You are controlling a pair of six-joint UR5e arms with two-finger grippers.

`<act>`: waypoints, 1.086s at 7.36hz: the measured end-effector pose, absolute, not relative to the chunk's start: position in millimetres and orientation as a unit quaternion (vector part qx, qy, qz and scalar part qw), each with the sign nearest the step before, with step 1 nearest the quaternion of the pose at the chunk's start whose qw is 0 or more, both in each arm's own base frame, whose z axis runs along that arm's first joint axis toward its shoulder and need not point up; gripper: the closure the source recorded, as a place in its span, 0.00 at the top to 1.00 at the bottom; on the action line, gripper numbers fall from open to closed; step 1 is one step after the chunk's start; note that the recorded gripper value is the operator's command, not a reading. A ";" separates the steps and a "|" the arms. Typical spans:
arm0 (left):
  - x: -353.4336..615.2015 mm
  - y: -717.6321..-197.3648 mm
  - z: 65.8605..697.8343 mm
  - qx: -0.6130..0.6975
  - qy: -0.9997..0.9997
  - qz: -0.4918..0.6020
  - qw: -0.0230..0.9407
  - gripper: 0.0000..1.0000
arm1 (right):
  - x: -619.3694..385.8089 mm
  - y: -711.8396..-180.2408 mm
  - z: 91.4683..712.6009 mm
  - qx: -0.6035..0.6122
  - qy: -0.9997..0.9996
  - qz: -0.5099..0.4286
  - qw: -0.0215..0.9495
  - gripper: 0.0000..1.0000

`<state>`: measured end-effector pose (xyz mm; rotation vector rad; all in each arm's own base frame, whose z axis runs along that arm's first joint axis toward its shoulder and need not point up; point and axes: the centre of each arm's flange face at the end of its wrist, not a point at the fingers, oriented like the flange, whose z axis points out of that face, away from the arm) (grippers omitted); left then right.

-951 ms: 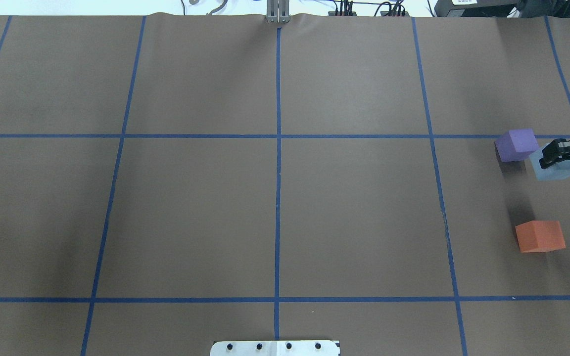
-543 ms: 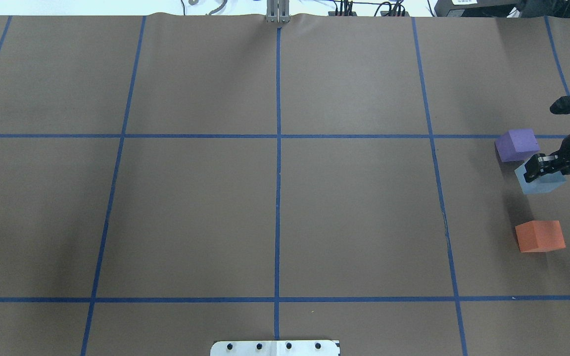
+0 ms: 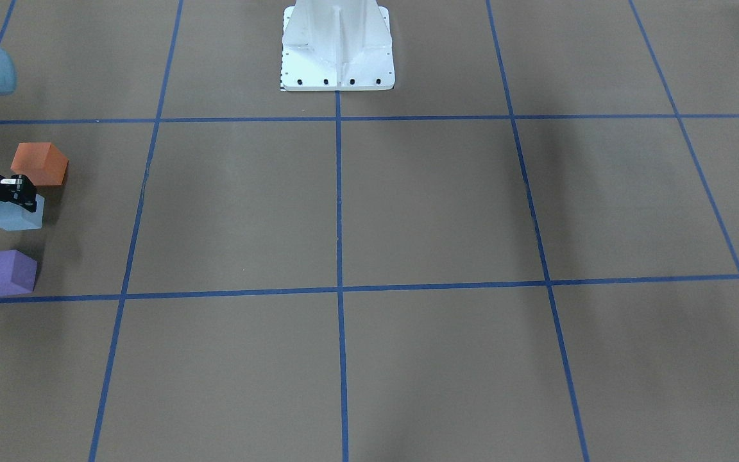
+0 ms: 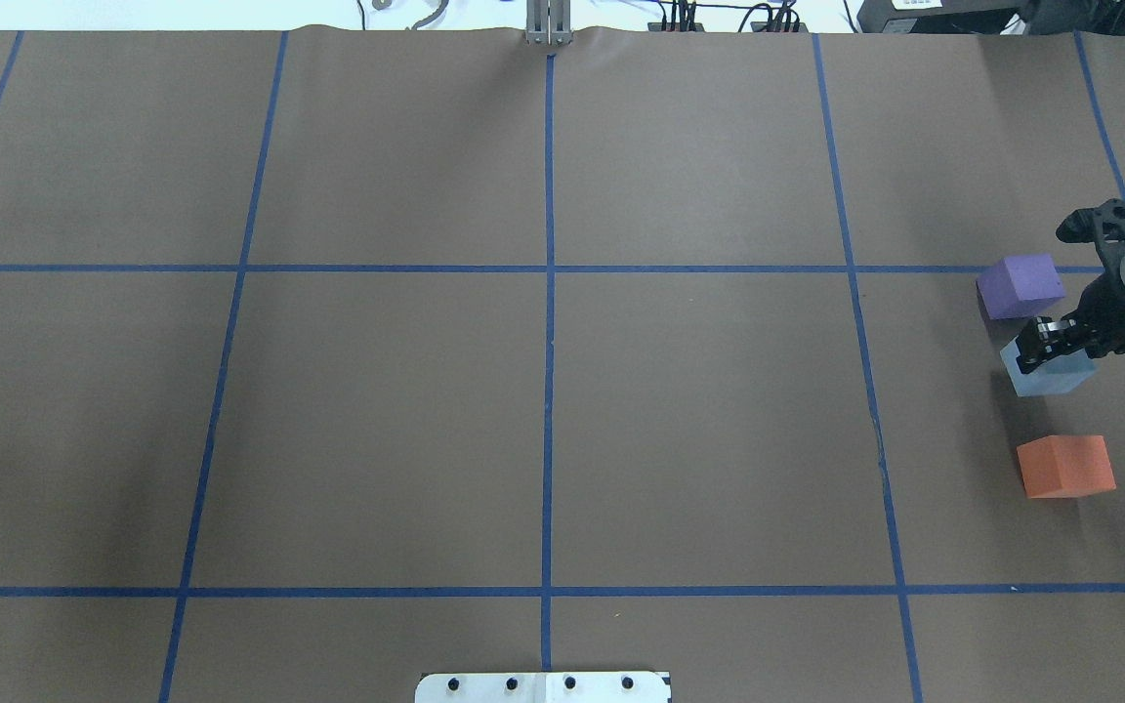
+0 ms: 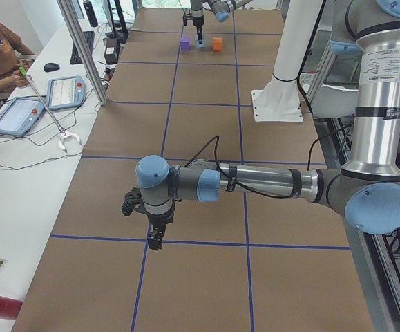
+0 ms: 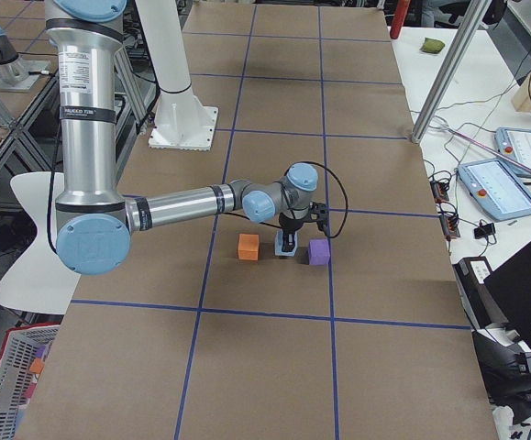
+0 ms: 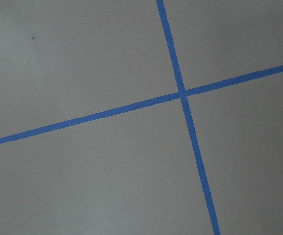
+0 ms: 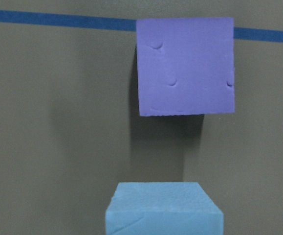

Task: Place blue block between orange and purple blocks
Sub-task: 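Lower the light blue cube between the purple and orange cubes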

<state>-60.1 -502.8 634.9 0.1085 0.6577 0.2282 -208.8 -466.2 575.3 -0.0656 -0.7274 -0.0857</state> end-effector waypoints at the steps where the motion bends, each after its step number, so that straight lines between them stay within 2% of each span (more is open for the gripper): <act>1: -60.1 -502.6 635.1 0.053 0.322 0.112 0.939 1.00 | -211.6 -469.0 575.2 -0.034 -0.356 -0.038 0.933 0.00; 2: -60.1 -502.5 635.2 0.053 0.322 0.112 0.939 1.00 | -215.4 -474.6 573.0 -0.037 -0.356 -0.030 0.933 0.00; 4: -60.1 -502.8 635.2 0.053 0.322 0.112 0.939 1.00 | -221.8 -484.1 575.8 -0.045 -0.355 -0.016 0.934 0.29; 7: -60.1 -502.9 635.3 0.054 0.322 0.112 0.939 1.00 | -219.8 -482.4 580.9 -0.049 -0.353 -0.011 0.934 0.32; 8: -60.1 -502.8 635.4 0.054 0.322 0.112 0.939 1.00 | -218.2 -480.3 581.4 -0.050 -0.354 -0.011 0.934 0.38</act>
